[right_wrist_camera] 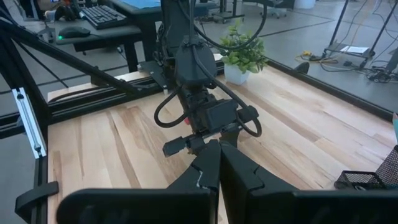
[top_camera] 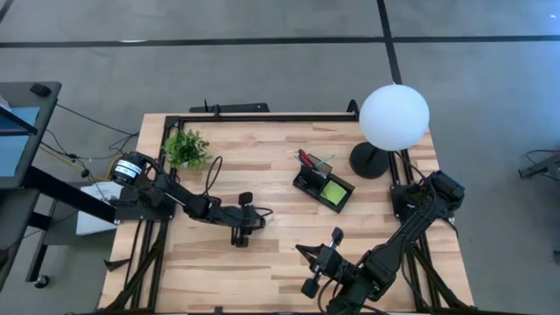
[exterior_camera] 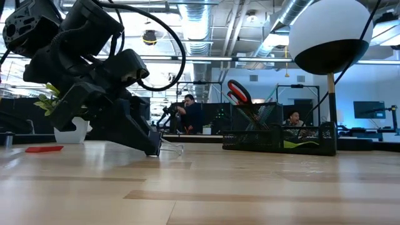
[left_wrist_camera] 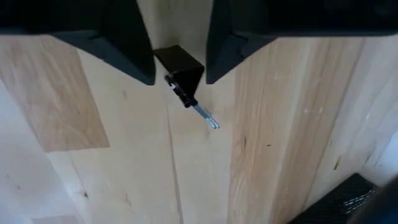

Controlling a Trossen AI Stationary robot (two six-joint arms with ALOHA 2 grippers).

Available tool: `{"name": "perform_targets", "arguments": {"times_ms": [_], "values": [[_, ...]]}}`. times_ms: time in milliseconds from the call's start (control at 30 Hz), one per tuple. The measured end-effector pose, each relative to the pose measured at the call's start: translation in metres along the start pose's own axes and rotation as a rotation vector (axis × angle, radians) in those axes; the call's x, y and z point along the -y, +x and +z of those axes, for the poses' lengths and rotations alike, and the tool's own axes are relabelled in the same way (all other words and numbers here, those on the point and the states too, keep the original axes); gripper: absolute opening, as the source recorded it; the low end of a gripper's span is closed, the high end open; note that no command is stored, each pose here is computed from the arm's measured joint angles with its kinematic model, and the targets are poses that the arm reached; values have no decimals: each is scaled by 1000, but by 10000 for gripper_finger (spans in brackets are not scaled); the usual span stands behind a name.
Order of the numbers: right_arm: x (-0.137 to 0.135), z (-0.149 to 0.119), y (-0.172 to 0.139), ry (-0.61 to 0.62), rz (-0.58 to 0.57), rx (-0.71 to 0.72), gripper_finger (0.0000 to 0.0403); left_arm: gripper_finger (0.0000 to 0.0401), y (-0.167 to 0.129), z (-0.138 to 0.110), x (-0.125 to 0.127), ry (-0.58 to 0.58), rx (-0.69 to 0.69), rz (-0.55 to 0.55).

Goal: Pick and place office supplies into organizer
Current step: Put the black binder clip into the desk organizer

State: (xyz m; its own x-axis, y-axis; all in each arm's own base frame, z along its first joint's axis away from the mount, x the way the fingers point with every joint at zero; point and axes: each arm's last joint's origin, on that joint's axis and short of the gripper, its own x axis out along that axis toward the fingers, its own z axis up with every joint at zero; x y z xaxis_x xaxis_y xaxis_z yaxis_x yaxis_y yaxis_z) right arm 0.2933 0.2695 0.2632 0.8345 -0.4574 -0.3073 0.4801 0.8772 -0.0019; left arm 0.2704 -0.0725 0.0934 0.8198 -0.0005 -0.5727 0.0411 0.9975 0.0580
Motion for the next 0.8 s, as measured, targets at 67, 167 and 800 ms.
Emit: {"name": "perform_targets", "arguments": {"times_ms": [67,167,800], "values": [[0,0,0,0,0,0,0,108,0,0,0,-19,1,9],[0,0,0,0,0,0,0,63,0,0,0,-46,6,15],[0,1,0,4,-7,12,0,46,25,114,-55,-5,174,218]]}}
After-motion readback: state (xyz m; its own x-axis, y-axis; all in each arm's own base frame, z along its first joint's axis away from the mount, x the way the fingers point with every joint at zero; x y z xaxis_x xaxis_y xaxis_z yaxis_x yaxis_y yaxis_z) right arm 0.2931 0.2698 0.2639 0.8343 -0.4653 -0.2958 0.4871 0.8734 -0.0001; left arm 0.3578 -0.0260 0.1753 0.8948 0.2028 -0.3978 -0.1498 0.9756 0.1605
